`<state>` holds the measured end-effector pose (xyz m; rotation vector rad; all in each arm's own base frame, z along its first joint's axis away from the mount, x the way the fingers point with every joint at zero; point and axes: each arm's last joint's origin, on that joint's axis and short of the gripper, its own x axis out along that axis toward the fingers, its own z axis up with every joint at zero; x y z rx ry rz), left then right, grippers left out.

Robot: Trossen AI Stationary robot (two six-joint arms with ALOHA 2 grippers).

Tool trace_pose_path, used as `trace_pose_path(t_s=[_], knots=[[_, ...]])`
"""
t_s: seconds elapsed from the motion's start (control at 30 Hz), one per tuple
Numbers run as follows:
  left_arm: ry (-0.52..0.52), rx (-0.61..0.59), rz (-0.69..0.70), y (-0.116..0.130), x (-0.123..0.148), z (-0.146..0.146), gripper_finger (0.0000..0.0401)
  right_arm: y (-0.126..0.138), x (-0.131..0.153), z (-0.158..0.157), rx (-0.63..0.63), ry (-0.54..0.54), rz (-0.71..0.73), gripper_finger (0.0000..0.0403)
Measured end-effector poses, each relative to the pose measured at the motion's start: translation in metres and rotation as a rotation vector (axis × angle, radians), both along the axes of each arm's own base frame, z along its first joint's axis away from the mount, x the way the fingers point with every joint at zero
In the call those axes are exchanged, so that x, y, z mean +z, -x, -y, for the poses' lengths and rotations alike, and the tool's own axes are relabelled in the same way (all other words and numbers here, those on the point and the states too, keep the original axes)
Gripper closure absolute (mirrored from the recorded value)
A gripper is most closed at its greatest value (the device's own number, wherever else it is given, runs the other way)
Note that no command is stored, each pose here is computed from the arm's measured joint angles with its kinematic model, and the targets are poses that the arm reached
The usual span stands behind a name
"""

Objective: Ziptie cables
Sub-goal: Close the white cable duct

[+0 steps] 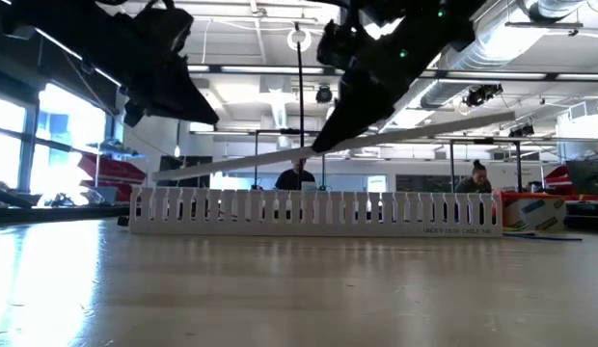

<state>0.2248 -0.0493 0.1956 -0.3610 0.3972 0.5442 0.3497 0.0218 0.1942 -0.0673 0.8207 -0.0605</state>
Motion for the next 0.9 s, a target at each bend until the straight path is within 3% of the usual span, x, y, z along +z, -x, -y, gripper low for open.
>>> trace_pose_path(t_s=[0.17,0.3,0.47,0.57,0.67,0.9], knots=[[-0.026,-0.006,0.019,0.021,0.023,-0.010,0.0386,0.028,0.008,-0.015,-0.060,0.084,-0.073,0.0190],[0.025,0.000,-0.056,0.040,0.024,-0.015,0.0354,0.063,0.012,-0.027,-0.068,0.046,-0.016,0.0190],[0.100,-0.133,-0.171,0.043,-0.007,-0.012,0.0310,0.102,0.004,-0.049,0.099,-0.081,0.163,0.0190],[0.091,-0.124,-0.240,0.045,-0.028,-0.012,0.0292,0.115,-0.009,-0.061,0.161,-0.162,0.234,0.0190],[0.027,-0.112,-0.269,0.044,-0.043,-0.013,0.0277,0.122,-0.027,-0.068,0.151,-0.202,0.201,0.0190],[-0.062,-0.239,-0.250,0.023,-0.056,-0.011,0.0258,0.121,-0.047,-0.082,0.168,-0.211,0.148,0.0190]])
